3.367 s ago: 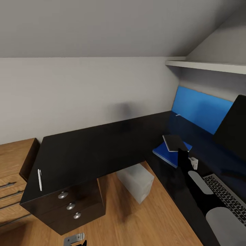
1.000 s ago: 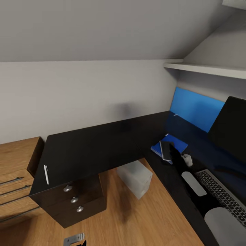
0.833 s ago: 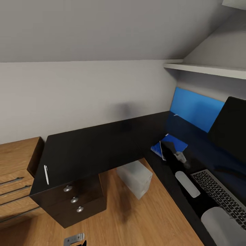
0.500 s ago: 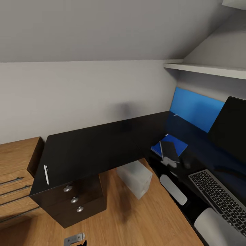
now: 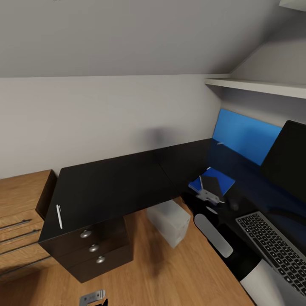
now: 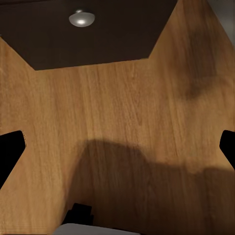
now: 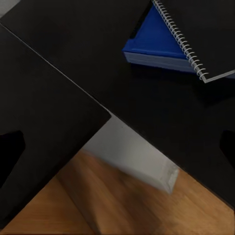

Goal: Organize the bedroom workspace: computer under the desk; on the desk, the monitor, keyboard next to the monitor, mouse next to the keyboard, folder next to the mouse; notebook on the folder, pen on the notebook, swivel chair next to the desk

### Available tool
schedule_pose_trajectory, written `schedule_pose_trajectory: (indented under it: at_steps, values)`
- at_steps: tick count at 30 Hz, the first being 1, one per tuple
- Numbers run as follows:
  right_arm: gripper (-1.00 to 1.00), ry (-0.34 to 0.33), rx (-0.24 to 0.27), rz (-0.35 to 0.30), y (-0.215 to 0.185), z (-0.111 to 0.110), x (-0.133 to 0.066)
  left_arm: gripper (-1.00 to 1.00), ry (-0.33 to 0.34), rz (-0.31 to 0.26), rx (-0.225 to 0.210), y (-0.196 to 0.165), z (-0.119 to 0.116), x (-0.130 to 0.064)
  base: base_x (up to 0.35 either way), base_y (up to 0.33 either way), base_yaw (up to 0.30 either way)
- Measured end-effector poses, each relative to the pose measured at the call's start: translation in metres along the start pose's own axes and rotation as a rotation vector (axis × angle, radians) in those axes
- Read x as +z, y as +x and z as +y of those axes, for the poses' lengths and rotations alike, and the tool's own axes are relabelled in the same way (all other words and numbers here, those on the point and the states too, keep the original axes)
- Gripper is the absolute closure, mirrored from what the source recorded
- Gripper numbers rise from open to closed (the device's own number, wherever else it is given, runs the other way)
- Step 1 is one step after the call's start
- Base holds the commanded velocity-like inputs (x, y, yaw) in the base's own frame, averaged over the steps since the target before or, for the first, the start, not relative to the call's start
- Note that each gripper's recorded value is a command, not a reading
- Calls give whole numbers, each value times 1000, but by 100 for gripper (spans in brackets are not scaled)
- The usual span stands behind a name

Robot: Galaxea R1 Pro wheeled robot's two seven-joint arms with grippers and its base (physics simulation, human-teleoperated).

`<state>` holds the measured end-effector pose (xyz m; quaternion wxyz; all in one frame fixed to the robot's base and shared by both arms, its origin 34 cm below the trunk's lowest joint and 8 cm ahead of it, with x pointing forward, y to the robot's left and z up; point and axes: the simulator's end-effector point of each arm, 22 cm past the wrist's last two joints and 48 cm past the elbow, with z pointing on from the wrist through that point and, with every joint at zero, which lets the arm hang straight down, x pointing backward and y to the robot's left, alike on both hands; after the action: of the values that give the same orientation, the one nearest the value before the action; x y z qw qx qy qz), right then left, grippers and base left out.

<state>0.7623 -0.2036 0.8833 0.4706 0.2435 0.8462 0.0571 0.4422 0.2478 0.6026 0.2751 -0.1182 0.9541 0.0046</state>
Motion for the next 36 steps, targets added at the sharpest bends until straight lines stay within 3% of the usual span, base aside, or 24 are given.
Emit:
schedule_pose_trajectory:
  at_steps: [7,15,17,20,21,29,36]
  values:
    - [-100,2,-21,6,8,5,-3,-100,-1,0,0,0,0,0,0,0,255]
    - [-100,-47,-108,32,38,27,-14,-100,-1,-3,-3,-1,1,0,0,0,275]
    - [-100,-85,-137,40,54,50,-22,-100,-2,-7,-6,-2,1,0,0,0,277]
    - [-100,-105,-190,17,59,61,-28,-100,-3,-7,-7,-2,2,0,0,0,277]
    - [-100,-130,-244,-10,65,75,-35,-100,-6,-7,-10,-2,3,0,0,0,277]
    - [-100,-141,-300,18,100,96,-38,-100,-10,-6,-12,-2,6,1,0,0,277]
    - [-100,-147,-329,5,105,103,-40,-100,-14,-6,-14,-2,8,1,0,0,277]
